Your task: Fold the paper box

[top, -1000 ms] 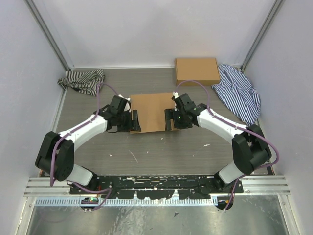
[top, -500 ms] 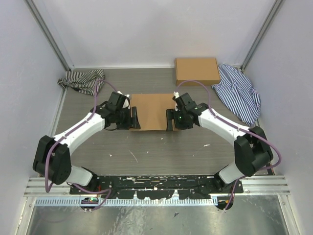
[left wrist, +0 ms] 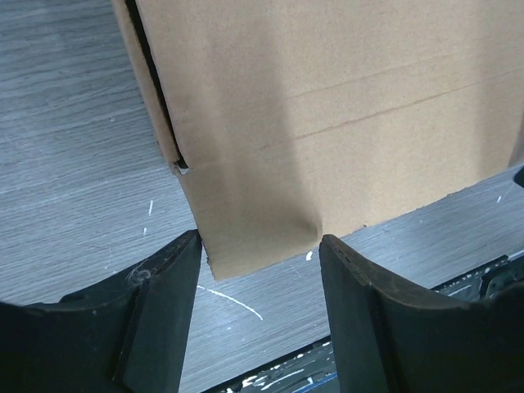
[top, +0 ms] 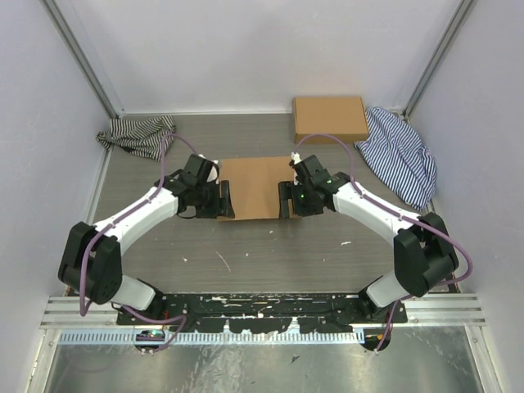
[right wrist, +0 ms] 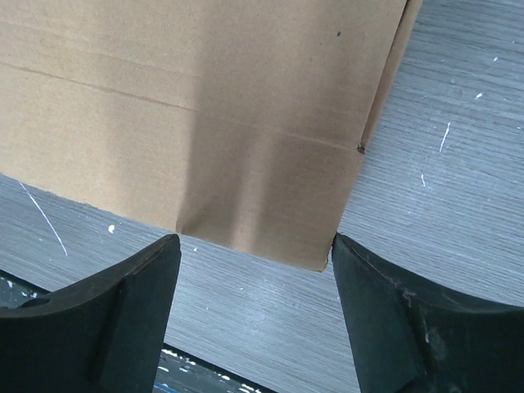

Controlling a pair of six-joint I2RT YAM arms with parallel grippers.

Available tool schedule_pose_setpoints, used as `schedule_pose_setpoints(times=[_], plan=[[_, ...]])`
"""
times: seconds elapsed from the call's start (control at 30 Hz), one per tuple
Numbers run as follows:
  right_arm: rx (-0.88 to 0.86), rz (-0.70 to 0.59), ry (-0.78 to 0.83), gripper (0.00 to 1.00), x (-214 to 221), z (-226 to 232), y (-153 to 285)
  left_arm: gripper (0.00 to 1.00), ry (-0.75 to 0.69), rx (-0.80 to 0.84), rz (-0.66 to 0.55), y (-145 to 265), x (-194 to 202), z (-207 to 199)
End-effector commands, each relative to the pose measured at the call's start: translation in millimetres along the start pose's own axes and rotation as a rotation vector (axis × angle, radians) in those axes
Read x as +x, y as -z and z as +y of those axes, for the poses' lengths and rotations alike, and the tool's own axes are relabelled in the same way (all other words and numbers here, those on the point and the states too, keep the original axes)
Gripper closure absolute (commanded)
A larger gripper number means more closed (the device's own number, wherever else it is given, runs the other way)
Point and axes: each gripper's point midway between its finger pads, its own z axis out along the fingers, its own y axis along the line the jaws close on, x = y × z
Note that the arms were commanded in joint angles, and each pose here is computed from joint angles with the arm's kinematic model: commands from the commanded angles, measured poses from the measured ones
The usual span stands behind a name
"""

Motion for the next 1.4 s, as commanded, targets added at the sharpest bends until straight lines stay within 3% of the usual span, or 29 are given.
schedule_pose_setpoints(times=[0.0, 0.43, 0.8, 1.03, 1.37], plan=[[-0.038, -0.056, 0.010, 0.21, -13, 9, -5, 0.34, 0.007, 0.024, 0.016, -16, 7, -1], [-0.007, -0.031, 0.008, 0.21, -3, 0, -18, 0.36, 0.017, 0.009, 0.055, -35, 15, 6], [-0.103, -0.064, -0.002, 0.23, -17, 25, 16, 0.37, 0.011, 0.042, 0.016, -6, 1, -9], [-0.129, -0.030, -0.005, 0.23, -16, 31, 16, 0.37, 0.009, 0.050, 0.008, 10, -6, -17], [-0.090, -0.039, 0.008, 0.23, -15, 22, 5, 0.37, 0.008, 0.040, 0.032, -4, 2, -11]])
